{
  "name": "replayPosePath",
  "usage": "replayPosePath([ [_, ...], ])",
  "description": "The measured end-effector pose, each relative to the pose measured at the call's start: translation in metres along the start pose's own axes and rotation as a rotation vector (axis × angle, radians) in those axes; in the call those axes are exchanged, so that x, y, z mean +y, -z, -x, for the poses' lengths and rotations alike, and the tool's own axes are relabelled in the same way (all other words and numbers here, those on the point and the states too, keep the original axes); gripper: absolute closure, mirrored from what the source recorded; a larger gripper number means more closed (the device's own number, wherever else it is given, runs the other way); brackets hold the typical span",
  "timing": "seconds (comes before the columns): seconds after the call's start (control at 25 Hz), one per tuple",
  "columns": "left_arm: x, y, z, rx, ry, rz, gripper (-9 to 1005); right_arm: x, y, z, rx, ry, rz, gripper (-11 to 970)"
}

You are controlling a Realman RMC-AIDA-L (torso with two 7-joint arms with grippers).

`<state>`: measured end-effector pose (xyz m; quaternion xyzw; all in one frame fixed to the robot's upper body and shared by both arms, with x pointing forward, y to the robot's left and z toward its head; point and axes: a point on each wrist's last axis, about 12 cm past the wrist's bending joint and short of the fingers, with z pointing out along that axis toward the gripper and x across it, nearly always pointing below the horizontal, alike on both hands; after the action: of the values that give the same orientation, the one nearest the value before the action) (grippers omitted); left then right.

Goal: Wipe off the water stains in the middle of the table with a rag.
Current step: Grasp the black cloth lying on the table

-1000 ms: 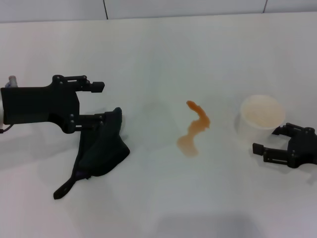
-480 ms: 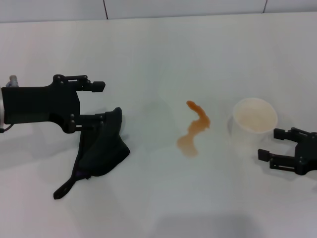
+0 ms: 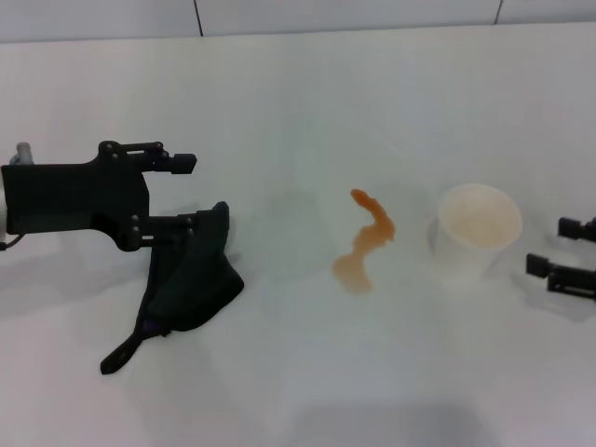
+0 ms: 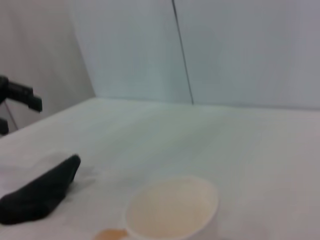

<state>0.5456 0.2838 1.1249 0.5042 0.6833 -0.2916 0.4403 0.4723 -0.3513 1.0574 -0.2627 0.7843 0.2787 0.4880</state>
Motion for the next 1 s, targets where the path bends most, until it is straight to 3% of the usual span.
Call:
replayPosePath([
  [0.48,0.001,0.000,0.003,-0.024,-0.001,0.007,266,0.000,0.030,0.030,-0.113,0.063,0.027,102],
  [0.72,0.003,-0.001,0.003,-0.022,-0.005,0.024,266,0.005,0.025,0.056,-0.166,0.133,0.091,102],
  [1.0,0.005,-0.001,0.004,-0.020,-0.006,0.028,267,0.013,0.000,0.093,-0.150,0.229,0.194,102],
])
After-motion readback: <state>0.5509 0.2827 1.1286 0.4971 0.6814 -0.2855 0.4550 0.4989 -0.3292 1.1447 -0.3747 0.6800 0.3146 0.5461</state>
